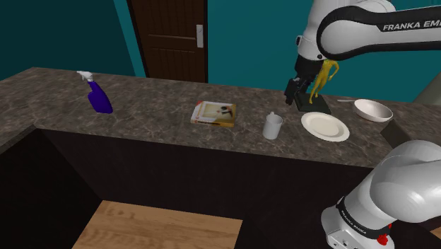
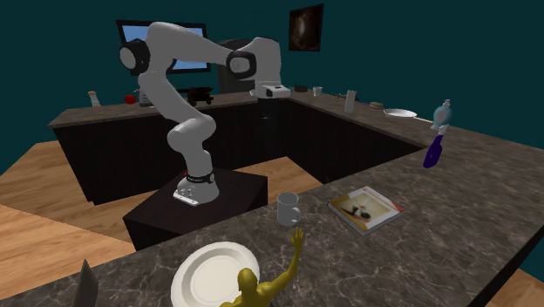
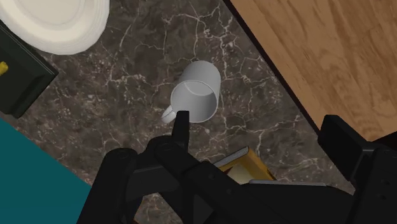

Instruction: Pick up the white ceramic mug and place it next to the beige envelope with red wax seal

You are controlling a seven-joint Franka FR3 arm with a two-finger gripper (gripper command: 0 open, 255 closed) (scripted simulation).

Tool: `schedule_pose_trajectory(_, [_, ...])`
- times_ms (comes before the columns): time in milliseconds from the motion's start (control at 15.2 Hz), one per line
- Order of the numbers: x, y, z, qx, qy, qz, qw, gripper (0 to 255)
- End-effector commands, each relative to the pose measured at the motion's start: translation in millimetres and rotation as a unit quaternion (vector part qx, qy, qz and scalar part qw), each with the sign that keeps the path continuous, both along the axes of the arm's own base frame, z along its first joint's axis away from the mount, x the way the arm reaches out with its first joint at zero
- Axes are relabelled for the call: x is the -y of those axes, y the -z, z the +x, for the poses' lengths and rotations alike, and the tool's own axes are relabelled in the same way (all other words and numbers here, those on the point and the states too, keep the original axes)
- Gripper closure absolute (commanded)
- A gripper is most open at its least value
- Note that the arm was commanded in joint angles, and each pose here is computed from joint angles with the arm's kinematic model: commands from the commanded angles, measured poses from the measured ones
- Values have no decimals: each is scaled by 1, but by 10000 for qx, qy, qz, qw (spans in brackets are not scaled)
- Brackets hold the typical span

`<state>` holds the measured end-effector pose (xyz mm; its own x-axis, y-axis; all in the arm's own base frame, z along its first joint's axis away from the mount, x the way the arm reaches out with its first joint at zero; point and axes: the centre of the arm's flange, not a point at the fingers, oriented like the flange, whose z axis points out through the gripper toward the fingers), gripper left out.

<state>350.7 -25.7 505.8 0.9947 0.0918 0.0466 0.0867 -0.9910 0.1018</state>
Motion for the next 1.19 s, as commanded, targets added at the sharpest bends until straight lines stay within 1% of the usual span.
schedule_pose_trajectory(0, [6, 23, 13, 7, -22, 51, 10000, 0])
schedule_pose_trajectory(858, [36, 177, 86, -29, -155, 379, 9992, 0])
schedule_pose_trajectory(1122, [37, 195, 88, -30, -157, 385, 9991, 0])
